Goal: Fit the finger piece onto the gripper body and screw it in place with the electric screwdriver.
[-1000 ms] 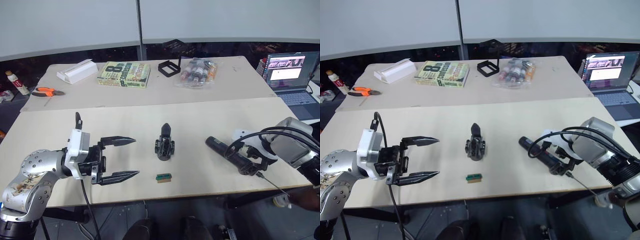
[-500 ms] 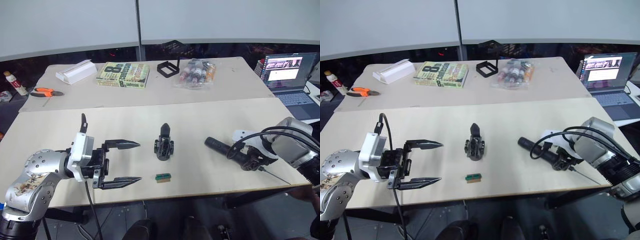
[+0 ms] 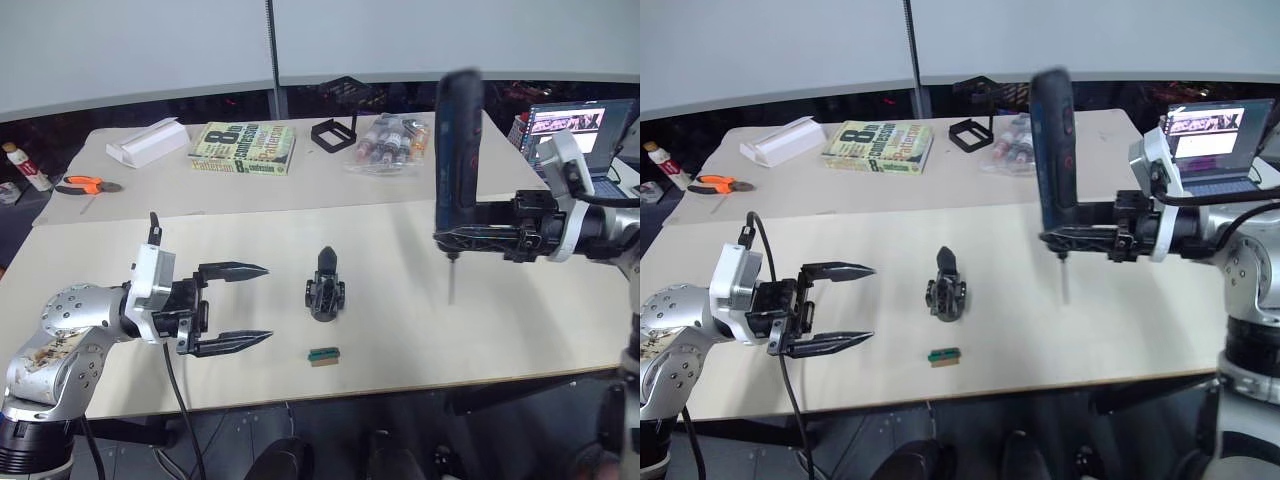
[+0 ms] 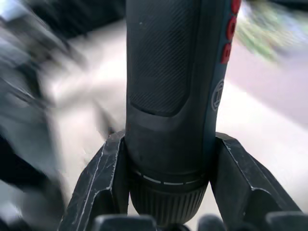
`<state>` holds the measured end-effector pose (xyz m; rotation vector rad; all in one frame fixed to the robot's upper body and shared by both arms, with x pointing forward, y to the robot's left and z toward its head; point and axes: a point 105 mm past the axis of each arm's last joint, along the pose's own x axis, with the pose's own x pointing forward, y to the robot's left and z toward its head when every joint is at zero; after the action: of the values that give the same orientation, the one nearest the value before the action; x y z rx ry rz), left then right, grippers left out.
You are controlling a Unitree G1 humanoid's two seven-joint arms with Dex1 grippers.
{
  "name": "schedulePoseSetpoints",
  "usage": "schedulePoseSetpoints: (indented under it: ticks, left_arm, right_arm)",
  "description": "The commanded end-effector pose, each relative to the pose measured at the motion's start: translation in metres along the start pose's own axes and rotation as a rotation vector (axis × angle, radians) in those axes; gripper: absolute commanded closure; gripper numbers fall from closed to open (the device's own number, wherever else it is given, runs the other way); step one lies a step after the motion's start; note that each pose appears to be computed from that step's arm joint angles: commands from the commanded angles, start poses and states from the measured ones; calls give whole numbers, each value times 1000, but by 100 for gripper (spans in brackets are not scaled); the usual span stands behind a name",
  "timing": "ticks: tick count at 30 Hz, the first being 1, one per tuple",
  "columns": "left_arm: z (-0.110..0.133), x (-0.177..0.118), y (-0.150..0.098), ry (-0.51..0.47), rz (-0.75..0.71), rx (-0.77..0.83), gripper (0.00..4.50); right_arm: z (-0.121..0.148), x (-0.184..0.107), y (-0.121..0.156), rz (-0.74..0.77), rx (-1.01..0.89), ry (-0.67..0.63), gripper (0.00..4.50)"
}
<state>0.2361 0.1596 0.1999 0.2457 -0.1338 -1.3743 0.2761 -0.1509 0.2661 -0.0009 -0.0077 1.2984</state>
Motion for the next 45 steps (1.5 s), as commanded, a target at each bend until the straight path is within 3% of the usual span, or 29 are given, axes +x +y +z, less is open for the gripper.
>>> schedulePoseSetpoints:
  ticks: [1, 7, 17, 29, 45]
  left_arm:
    - [-1, -7, 1, 24, 13, 40, 0]
    - [-14, -7, -4, 50, 15, 32, 0]
    - [-42, 5, -8, 63, 77, 5, 0]
    - [-52, 9, -13, 62, 80, -17, 0]
    - [-56, 8, -16, 65, 89, -24, 0]
  right_arm:
    - [7, 12, 21, 41, -147, -172, 257]
    - [-16, 40, 41, 144, -272, -231, 257]
    - [-43, 70, 56, 231, -331, -197, 257]
    - [-64, 78, 54, 248, -325, -132, 257]
    - [-70, 77, 57, 269, -321, -133, 257]
